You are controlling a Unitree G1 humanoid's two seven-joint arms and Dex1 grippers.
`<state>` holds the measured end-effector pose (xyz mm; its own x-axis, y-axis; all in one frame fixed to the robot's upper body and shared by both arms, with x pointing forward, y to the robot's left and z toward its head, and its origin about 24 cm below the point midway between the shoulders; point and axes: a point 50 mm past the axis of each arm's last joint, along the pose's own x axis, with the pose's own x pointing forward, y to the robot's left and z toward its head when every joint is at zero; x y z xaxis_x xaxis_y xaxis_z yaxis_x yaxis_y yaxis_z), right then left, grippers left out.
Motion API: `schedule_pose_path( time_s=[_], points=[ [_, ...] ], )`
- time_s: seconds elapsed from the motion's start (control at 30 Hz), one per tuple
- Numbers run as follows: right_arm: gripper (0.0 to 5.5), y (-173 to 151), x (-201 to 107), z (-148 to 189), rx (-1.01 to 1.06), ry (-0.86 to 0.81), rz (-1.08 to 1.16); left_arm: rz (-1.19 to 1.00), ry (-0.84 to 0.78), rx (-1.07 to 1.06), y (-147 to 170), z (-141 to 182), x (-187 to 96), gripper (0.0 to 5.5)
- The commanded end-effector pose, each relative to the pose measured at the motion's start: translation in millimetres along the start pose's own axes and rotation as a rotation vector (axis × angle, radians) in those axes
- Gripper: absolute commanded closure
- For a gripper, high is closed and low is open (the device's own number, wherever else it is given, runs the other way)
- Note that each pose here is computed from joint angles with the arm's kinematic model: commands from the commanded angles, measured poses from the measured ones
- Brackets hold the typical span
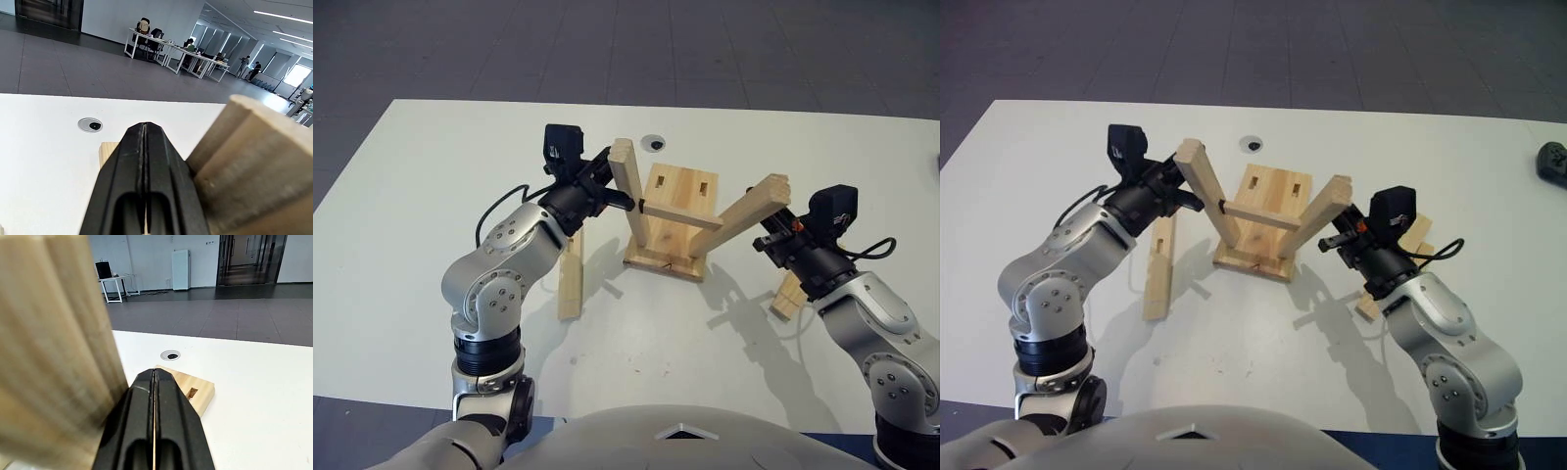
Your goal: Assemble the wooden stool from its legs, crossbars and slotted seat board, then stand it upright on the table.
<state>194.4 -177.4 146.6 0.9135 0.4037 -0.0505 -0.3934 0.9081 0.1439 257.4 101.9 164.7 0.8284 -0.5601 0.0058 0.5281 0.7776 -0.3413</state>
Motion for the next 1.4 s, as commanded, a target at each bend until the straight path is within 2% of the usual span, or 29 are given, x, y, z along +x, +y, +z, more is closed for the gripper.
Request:
schedule_pose_path(
  time_s=[0.03,0.17,0.37,0.5,0.67,0.8,0.93,1.0,1.07,1.1,1.17,1.27,1.4],
  points=[
    [5.50,1.4,0.1,6.0,-0.023,-0.017,0.012,-0.073,0.021,-0.008,-11.2,-1.8,2.3,5.46],
    [5.50,-9.9,-0.9,9.7,-0.028,-0.049,-0.079,-0.059,0.044,0.001,-2.6,-3.7,0.3,5.46],
    [5.50,-12.0,22.8,8.2,-0.035,-0.073,-0.145,-0.123,0.055,0.013,-19.8,-8.1,12.2,5.46],
    [5.50,-13.8,27.9,8.9,-0.060,-0.086,-0.168,-0.033,0.016,0.055,-12.5,-4.3,21.9,5.46],
    [5.50,-32.2,0.9,6.3,-0.071,-0.084,-0.297,0.200,-0.029,0.116,17.5,-1.6,7.9,5.46],
    [5.50,-33.4,-22.4,3.9,-0.056,-0.085,-0.420,0.237,-0.005,0.140,19.6,-4.8,-15.4,5.46],
    [5.50,-22.1,-30.6,4.8,-0.050,-0.113,-0.576,0.266,0.003,0.158,19.8,-1.4,-26.5,5.46],
    [5.50,-13.8,-28.3,4.2,-0.054,-0.110,-0.622,0.223,-0.009,0.154,11.3,3.4,-21.5,5.46],
    [5.50,6.0,-11.1,4.1,-0.027,-0.100,-0.522,0.058,-0.017,0.152,-10.0,8.1,-10.6,5.46],
    [5.50,28.4,2.2,7.5,-0.003,-0.104,-0.339,-0.105,0.004,0.155,-27.6,9.8,-5.3,5.46],
    [5.50,53.5,13.6,15.1,0.001,-0.117,-0.139,-0.291,0.012,0.170,-46.8,16.7,-0.2,5.46],
    [5.50,48.7,16.9,19.3,-0.016,-0.118,-0.149,-0.343,0.001,0.149,-50.6,24.5,0.6,5.46],
    [5.50,36.8,14.0,20.8,-0.036,-0.113,-0.203,-0.297,0.058,0.126,-43.8,9.6,-4.4,5.46]
  ],
)
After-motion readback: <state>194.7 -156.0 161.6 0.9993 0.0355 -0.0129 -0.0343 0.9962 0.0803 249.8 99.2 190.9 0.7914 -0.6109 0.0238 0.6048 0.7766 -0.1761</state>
